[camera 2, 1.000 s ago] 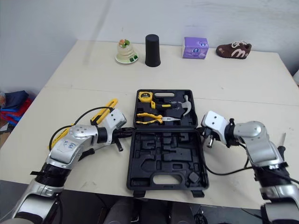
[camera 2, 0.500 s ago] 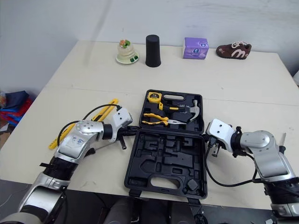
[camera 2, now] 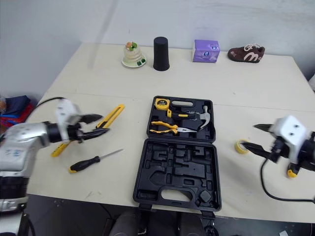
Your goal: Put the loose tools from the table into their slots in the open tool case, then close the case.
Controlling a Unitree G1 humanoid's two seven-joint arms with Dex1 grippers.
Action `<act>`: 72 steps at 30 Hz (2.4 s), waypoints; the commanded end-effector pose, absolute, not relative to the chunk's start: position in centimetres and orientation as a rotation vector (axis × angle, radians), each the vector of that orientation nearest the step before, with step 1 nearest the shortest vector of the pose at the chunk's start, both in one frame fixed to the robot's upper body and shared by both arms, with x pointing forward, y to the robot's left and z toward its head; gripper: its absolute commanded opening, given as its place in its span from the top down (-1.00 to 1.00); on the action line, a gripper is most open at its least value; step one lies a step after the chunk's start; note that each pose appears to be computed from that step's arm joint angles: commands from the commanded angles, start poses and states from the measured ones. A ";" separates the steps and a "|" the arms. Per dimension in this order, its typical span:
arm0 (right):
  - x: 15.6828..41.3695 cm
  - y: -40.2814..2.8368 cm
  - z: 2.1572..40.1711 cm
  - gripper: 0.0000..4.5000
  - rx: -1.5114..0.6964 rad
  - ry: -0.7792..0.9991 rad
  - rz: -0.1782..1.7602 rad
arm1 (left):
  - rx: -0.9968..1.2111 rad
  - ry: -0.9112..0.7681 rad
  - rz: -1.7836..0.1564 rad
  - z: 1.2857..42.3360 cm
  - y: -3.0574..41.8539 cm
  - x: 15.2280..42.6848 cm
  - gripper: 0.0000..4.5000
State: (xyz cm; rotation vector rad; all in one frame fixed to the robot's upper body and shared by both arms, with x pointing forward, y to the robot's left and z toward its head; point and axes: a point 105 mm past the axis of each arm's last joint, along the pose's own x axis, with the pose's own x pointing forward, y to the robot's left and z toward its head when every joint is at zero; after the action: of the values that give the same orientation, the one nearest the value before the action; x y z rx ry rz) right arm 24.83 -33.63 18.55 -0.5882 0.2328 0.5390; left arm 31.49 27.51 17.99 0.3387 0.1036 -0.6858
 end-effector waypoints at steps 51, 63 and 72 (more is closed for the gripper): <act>23.2 -23.3 21.6 -1.00 -0.369 -0.251 0.935 | 0.247 0.464 -0.703 16.8 27.8 27.4 -0.97; 21.8 -19.5 20.9 -1.00 -0.388 -0.213 1.141 | 0.531 0.675 -0.879 14.5 27.0 24.8 -0.97; 21.7 -19.0 20.4 -1.00 -0.383 -0.185 1.162 | 0.649 0.748 -0.861 12.1 29.3 24.4 -0.97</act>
State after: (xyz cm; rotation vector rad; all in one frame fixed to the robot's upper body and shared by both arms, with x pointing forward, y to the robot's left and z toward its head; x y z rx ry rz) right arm 22.10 -19.28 19.81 -0.3585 -0.1665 1.1432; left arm 24.27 29.07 11.63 0.6236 0.7610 -0.8649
